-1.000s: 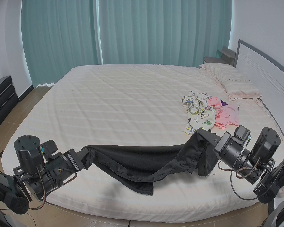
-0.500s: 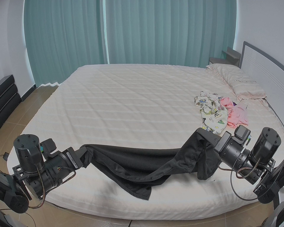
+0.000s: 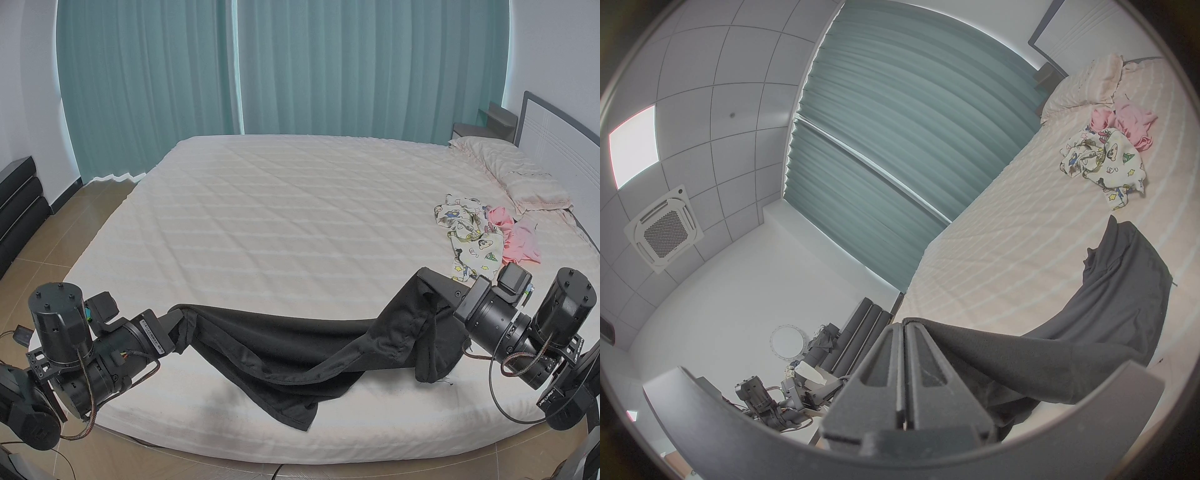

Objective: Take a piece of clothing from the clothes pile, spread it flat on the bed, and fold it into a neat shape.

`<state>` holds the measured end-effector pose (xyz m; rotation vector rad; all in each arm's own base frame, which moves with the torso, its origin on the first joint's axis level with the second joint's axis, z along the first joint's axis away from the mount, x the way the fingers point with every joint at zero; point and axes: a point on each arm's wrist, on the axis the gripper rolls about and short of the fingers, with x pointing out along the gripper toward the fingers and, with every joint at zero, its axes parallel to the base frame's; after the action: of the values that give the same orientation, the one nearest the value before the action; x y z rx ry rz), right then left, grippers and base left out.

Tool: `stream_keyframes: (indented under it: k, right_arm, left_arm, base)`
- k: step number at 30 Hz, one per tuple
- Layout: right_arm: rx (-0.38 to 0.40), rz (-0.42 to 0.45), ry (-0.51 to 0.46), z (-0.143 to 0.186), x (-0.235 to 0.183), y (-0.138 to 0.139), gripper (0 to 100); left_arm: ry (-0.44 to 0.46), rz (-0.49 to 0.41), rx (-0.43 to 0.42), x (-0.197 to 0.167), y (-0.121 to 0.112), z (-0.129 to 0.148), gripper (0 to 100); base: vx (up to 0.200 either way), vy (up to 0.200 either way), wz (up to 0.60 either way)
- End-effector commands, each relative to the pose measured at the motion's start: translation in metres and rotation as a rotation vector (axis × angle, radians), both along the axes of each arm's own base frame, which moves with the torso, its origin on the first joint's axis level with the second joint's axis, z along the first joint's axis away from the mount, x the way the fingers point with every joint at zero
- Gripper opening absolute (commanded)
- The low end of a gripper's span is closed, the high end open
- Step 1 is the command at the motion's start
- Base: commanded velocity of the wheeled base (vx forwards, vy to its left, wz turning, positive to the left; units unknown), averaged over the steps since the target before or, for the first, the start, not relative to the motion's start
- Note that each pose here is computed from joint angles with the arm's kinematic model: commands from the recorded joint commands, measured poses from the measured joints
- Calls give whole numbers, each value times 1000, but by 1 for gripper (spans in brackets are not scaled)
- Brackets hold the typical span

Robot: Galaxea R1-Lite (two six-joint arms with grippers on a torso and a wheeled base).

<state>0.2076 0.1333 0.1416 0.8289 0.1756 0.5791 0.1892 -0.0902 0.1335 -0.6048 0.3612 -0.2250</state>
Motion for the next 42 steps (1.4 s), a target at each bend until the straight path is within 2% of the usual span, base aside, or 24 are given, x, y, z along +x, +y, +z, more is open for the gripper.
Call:
stream_keyframes:
  k: [1,5,10,15,21,27,30,33,38,42]
  right_arm:
    - [-9,-1,8,-3,0,0,0]
    - [-14,1,7,-3,1,0,0]
    - [-9,0,-6,0,-1,-1,0]
    - [-48,18,-44,2,-10,6,0]
    - [-5,22,-113,15,-18,1,0]
    - [69,62,-234,46,-43,-5,0]
    - [123,81,-350,72,-66,-16,0]
    - [142,72,-429,94,-83,-29,0]
    - [157,83,-452,126,-99,-42,0]
    - [193,60,-490,162,-99,-44,0]
  left_arm:
    - [6,2,2,1,0,-1,0]
    - [19,4,6,3,-2,-4,0]
    - [16,3,5,3,-2,-4,0]
    - [5,-3,1,1,-3,-1,0]
    - [-19,-7,-4,-1,-4,2,0]
    - [-99,-16,-44,-11,-3,17,0]
    - [-168,-23,-78,-22,2,32,0]
    - [-218,-39,-107,-36,6,44,0]
    - [-294,-31,-147,-50,14,70,0]
    - [-313,-28,-157,-52,15,85,0]
  base:
    - [0,0,0]
    - [0,0,0]
    - [-200,0,0]
    - [-200,0,0]
    - [-200,0,0]
    - [-200,0,0]
    - [-133,0,0]
    - [0,0,0]
    - [0,0,0]
    - [0,0,0]
